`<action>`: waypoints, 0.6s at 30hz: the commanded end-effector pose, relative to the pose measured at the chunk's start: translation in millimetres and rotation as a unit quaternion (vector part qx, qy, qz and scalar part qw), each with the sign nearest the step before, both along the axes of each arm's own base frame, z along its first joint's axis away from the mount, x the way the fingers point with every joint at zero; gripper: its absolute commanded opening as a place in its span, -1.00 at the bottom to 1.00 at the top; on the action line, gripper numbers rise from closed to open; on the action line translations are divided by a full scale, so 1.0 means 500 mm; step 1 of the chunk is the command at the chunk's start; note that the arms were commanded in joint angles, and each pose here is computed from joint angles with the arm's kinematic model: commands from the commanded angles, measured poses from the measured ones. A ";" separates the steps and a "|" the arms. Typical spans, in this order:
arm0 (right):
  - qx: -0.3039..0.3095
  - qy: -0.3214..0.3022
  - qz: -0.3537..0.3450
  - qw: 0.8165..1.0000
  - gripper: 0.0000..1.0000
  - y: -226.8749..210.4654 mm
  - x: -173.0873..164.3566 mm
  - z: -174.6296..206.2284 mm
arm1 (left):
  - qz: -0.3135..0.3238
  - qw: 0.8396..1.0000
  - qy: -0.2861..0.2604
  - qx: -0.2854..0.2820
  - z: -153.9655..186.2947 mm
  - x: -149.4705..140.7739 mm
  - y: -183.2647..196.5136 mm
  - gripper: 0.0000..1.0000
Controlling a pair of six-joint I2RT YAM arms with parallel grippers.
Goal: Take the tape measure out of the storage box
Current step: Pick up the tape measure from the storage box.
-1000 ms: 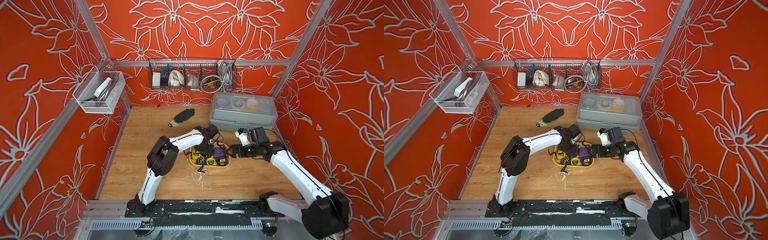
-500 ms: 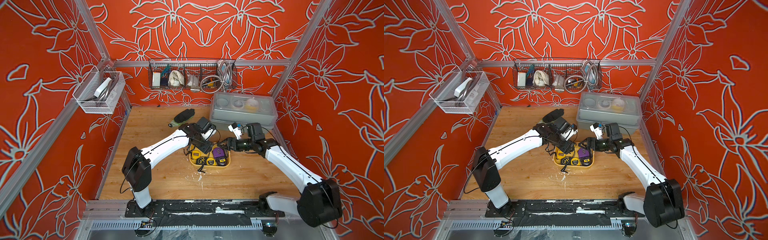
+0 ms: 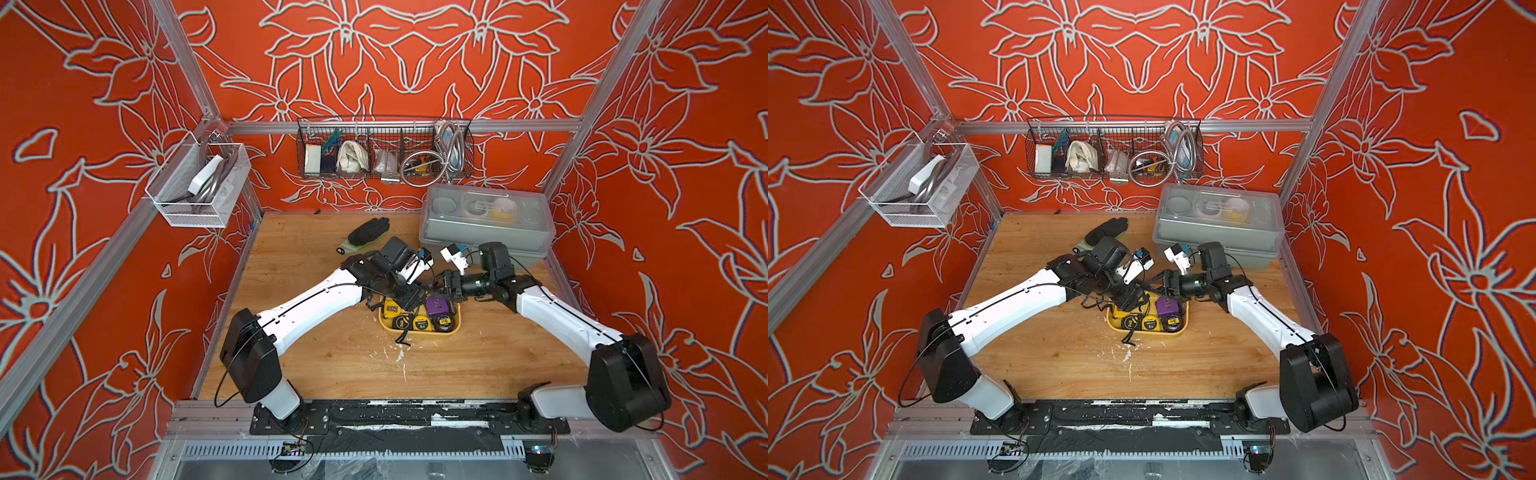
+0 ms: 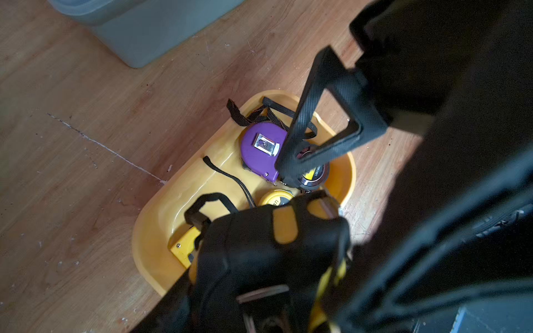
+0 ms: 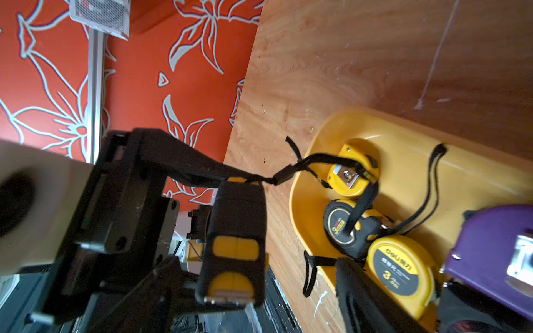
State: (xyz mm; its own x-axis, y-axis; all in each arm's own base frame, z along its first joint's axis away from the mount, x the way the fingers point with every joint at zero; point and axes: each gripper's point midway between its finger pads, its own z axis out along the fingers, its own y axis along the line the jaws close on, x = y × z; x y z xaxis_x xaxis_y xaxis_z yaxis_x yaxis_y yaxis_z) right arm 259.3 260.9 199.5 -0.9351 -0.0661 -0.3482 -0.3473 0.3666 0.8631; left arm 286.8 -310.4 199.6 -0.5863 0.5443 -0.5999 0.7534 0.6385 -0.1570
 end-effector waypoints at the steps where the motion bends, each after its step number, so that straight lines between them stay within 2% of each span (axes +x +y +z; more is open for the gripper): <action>1: 0.023 -0.011 0.026 0.999 0.66 0.027 -0.013 0.022 | -0.012 0.999 -0.034 -0.027 0.044 0.013 -0.031 -0.11; 7: 0.032 0.010 0.040 0.999 0.38 0.038 -0.022 0.011 | 0.005 0.997 -0.073 -0.033 0.072 0.037 -0.032 -0.10; 13: 0.055 0.015 0.040 0.998 -0.27 0.049 -0.014 0.029 | 0.000 0.996 -0.079 -0.038 0.076 0.040 -0.045 -0.03; 15: 0.054 0.012 0.040 0.998 -0.46 0.049 -0.012 0.030 | 0.008 0.996 -0.078 -0.029 0.065 0.046 -0.042 0.29; 18: 0.044 0.012 0.029 0.999 -0.56 0.043 -0.002 0.023 | 0.029 0.996 -0.078 -0.015 0.066 0.057 -0.032 0.77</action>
State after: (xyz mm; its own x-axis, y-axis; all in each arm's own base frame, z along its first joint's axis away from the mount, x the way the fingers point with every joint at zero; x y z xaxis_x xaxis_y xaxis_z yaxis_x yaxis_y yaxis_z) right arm 260.5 280.0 207.9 -0.9429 -0.0735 -0.3248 -0.3318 0.2880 0.8983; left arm 296.9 -317.6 209.0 -0.5447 0.5455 -0.6370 0.7554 0.6491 -0.0901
